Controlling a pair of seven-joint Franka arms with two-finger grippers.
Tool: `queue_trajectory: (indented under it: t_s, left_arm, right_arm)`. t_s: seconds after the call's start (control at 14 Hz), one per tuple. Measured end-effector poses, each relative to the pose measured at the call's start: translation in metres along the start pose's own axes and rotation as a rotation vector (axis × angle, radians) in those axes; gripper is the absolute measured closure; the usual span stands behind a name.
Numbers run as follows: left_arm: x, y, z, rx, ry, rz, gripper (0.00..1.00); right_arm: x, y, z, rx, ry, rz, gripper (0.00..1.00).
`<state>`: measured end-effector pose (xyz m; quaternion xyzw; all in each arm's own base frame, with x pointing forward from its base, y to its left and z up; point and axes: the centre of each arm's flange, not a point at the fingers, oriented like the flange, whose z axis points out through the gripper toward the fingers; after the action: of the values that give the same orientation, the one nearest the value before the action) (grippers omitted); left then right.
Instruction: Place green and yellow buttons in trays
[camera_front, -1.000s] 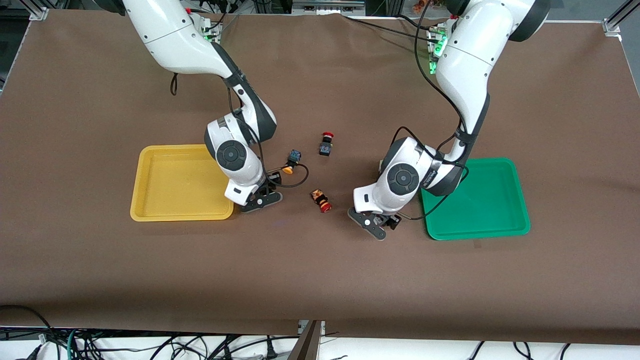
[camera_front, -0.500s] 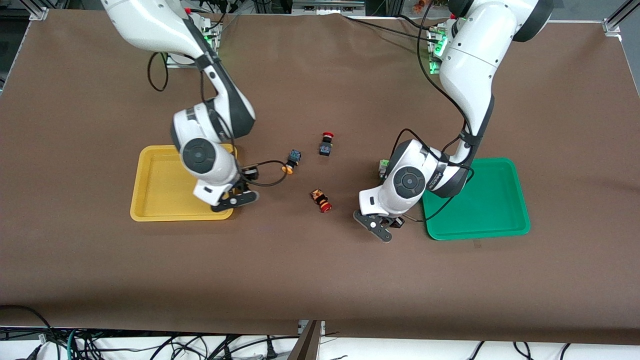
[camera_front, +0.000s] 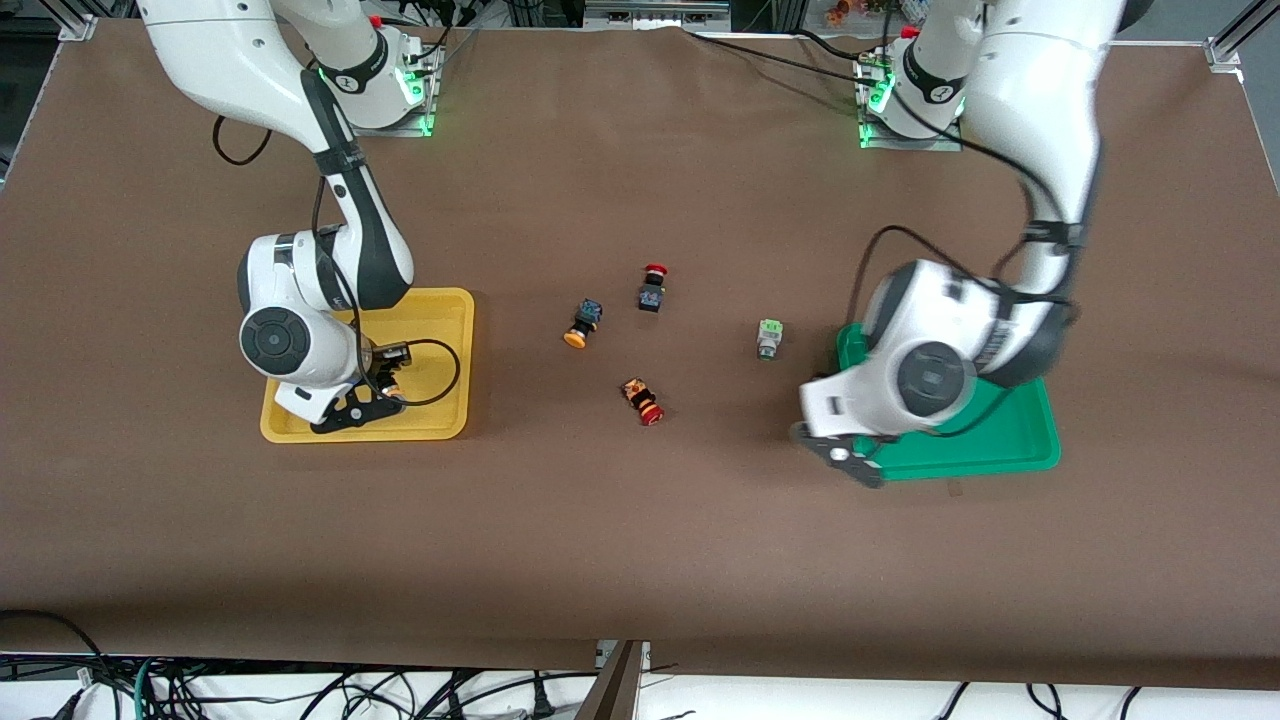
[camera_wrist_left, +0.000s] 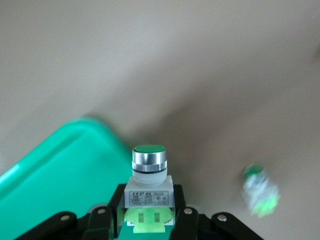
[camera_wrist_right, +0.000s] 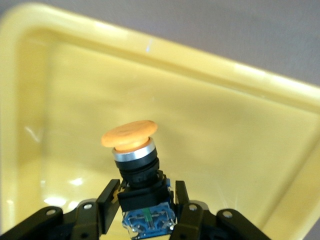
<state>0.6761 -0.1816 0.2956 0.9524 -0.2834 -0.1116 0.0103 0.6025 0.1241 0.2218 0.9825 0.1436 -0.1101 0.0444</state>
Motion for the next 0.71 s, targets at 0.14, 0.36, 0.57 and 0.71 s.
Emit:
queue_trajectory:
  t_s: [0.14, 0.36, 0.57, 0.71]
  left_arm:
    - [-0.031, -0.057, 0.023, -0.049, -0.06, 0.015, 0.59]
    - [-0.053, -0.082, 0.079, -0.086, -0.1, 0.005, 0.59]
    - [-0.053, -0.075, 0.101, -0.082, -0.081, 0.014, 0.44]
    - [-0.049, -0.065, 0.079, -0.077, -0.062, 0.026, 0.26]
  right_arm:
    - [-0.007, 0.01, 0.014, -0.007, 0.002, -0.012, 0.5]
    - [-0.012, 0.027, 0.014, -0.014, 0.006, -0.026, 0.5]
    - [-0.014, 0.027, 0.001, -0.008, 0.013, -0.029, 0.47]
    - [-0.017, 0.025, -0.009, -0.002, 0.013, -0.03, 0.42]
